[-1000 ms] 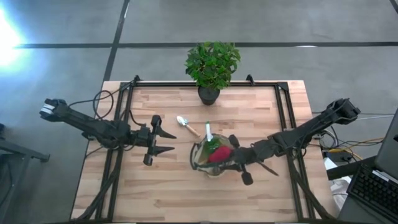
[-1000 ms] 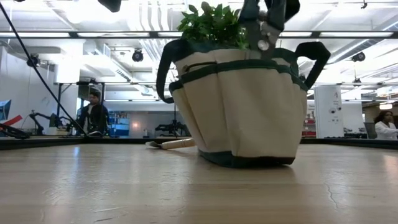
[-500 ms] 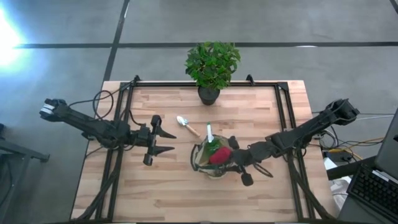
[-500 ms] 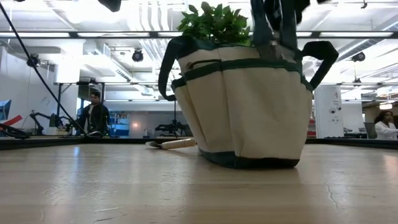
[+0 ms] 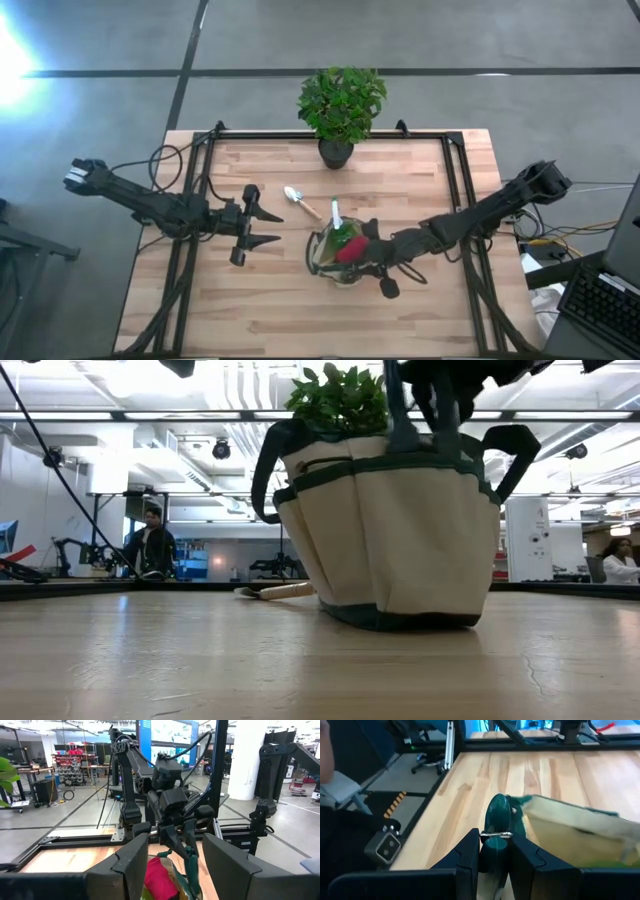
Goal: Pick & Place Garden tools in Gardening bag
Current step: Put the green shear scissors into the gardening bag
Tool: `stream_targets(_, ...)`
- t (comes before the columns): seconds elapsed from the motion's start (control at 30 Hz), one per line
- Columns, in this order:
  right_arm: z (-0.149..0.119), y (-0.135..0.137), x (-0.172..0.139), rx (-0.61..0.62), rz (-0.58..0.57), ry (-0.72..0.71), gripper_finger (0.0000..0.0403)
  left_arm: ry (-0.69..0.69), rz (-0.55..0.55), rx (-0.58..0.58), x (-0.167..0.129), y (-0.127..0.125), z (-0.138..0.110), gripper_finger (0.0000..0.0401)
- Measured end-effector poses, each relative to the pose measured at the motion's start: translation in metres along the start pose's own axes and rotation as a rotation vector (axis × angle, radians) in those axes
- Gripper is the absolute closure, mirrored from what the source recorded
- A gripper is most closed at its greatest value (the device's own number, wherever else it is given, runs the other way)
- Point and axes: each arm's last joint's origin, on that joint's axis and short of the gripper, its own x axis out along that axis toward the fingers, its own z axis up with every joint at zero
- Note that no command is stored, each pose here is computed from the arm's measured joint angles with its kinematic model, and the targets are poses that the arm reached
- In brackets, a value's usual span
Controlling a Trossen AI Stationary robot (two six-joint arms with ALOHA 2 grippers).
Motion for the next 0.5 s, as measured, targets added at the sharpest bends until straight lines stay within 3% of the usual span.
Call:
stream_targets(0.27, -0.015, -0.004, 0.023, 0.013, 0.006, 0.038, 0.0342, 0.006, 0.000, 0.002, 0.001, 0.000, -0.002, 0.0208)
stream_targets(0.5, -0.015, -0.004, 0.022, 0.007, 0.006, 0.049, 0.0342, 0.008, 0.000, 0.002, 0.002, 0.000, -0.002, 0.0208)
